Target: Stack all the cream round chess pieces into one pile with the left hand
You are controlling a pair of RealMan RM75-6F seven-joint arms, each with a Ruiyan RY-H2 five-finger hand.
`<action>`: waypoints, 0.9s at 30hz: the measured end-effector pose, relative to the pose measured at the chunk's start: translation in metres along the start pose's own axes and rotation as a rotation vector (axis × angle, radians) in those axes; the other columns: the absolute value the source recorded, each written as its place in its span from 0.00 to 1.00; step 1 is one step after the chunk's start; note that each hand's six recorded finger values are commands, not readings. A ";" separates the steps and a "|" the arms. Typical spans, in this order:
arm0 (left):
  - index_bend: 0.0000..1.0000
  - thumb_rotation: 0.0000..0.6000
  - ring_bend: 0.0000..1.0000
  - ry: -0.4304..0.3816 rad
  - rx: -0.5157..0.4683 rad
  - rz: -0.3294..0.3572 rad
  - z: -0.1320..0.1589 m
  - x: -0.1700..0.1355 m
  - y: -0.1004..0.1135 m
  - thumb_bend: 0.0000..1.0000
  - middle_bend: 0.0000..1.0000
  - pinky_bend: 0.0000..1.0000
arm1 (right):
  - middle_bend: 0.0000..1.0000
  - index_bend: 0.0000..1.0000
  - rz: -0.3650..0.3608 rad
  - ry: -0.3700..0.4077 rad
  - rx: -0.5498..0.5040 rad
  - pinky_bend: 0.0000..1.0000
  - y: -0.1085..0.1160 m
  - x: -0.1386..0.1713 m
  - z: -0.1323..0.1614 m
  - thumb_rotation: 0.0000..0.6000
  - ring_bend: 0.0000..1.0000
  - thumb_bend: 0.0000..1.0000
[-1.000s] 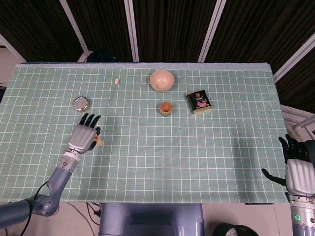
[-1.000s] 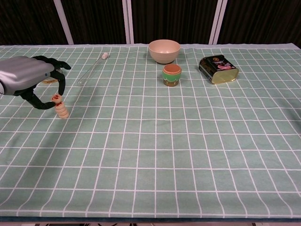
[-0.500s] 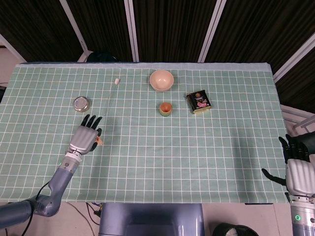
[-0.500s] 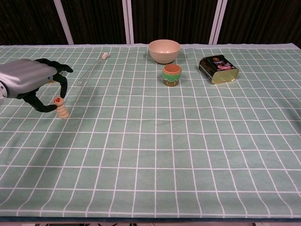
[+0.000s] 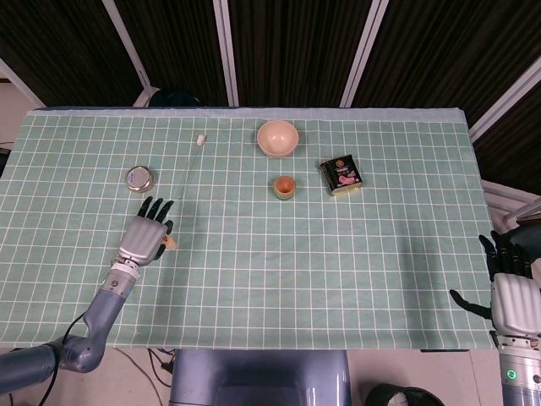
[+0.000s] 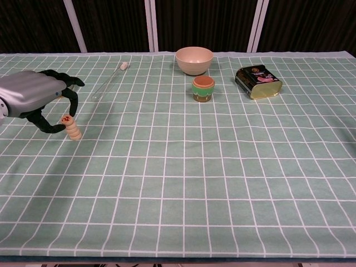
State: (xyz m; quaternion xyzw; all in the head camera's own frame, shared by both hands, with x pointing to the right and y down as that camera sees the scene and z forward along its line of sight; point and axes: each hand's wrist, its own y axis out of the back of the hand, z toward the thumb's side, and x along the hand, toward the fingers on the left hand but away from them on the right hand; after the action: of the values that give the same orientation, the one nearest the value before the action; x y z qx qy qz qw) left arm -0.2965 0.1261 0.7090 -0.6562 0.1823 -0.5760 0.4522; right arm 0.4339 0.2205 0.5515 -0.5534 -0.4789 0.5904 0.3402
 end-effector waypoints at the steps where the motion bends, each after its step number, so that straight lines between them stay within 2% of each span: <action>1: 0.46 1.00 0.00 -0.001 0.000 0.000 0.000 0.000 0.000 0.31 0.06 0.00 | 0.01 0.09 0.001 0.000 0.000 0.00 0.000 0.000 0.000 1.00 0.00 0.23; 20: 0.43 1.00 0.00 -0.016 -0.001 0.011 0.006 -0.002 0.004 0.31 0.06 0.00 | 0.01 0.09 -0.003 0.001 0.002 0.00 0.000 0.000 0.000 1.00 0.00 0.23; 27: 0.31 1.00 0.00 -0.017 -0.044 0.073 0.003 -0.015 0.026 0.30 0.06 0.00 | 0.01 0.09 0.000 0.002 0.005 0.00 0.000 0.000 0.000 1.00 0.00 0.23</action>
State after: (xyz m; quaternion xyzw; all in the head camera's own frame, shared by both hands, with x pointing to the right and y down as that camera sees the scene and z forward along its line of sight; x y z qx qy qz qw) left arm -0.2901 0.1252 0.6795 -0.6637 0.2149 -0.5495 0.4598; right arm 0.4338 0.2205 0.5518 -0.5532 -0.4773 0.5908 0.3422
